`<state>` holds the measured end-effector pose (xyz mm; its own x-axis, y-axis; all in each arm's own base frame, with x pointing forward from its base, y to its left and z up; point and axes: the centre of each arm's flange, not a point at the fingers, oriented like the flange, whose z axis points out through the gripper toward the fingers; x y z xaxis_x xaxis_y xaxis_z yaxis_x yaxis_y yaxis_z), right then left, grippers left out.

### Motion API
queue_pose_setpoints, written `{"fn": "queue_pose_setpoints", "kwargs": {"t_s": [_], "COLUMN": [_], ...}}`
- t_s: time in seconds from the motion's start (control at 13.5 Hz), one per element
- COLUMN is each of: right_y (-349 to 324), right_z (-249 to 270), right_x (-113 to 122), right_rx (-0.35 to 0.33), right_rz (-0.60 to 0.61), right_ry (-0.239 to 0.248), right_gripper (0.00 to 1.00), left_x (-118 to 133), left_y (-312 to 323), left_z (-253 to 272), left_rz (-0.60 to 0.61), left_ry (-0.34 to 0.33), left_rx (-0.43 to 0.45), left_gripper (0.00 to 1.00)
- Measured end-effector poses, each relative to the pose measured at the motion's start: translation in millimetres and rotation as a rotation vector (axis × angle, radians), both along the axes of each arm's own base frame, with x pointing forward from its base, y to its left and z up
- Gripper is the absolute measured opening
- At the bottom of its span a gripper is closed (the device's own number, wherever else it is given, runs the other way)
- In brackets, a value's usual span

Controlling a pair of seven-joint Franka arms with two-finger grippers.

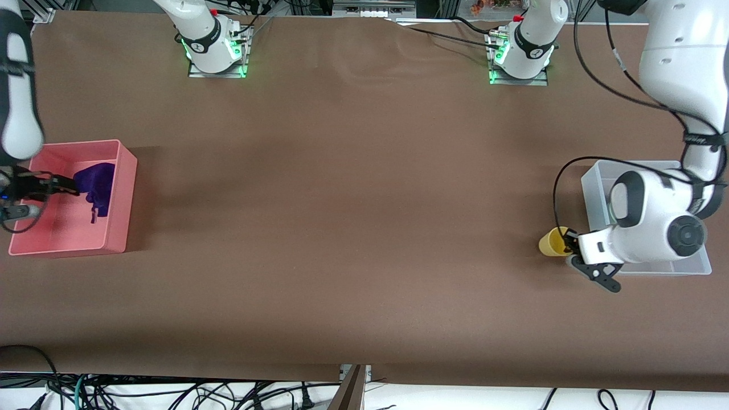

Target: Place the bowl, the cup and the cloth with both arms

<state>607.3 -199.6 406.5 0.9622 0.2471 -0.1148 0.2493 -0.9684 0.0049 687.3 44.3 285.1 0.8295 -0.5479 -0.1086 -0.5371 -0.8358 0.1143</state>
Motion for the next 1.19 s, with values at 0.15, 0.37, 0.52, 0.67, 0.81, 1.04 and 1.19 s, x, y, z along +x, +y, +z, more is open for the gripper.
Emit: {"fn": "queue_pose_setpoints", "kwargs": {"t_s": [0.15,0.37,0.52,0.67,0.81,1.04,1.19], "right_y": [46,124,168,194,198,187,186], "right_z": [62,122,150,161,162,165,168], "right_x": [11,10,-1,-9,-8,-4,-3], "right_rx": [0.014,0.017,0.017,0.016,0.014,0.016,-0.003], "right_rz": [-0.013,-0.115,-0.169,-0.199,-0.208,-0.226,-0.221], "right_ry": [-0.002,0.0,-0.003,0.0,-0.004,-0.046,-0.067], "right_gripper": [1.0,1.0,1.0,1.0,1.0,1.0,1.0], "left_x": [-17,-50,-73,-87,-92,-90,-89], "left_y": [21,98,160,198,204,200,201], "left_z": [52,104,92,54,18,-9,-3], "left_rz": [0.014,-0.025,-0.018,-0.017,-0.022,-0.034,-0.036], "left_ry": [0.061,0.111,0.128,0.083,0.035,0.01,0.006], "left_rx": [0.006,0.042,0.034,0.038,0.052,0.053,0.056], "left_gripper": [0.04,0.04,0.04,0.04,0.04,0.08,0.29]}}
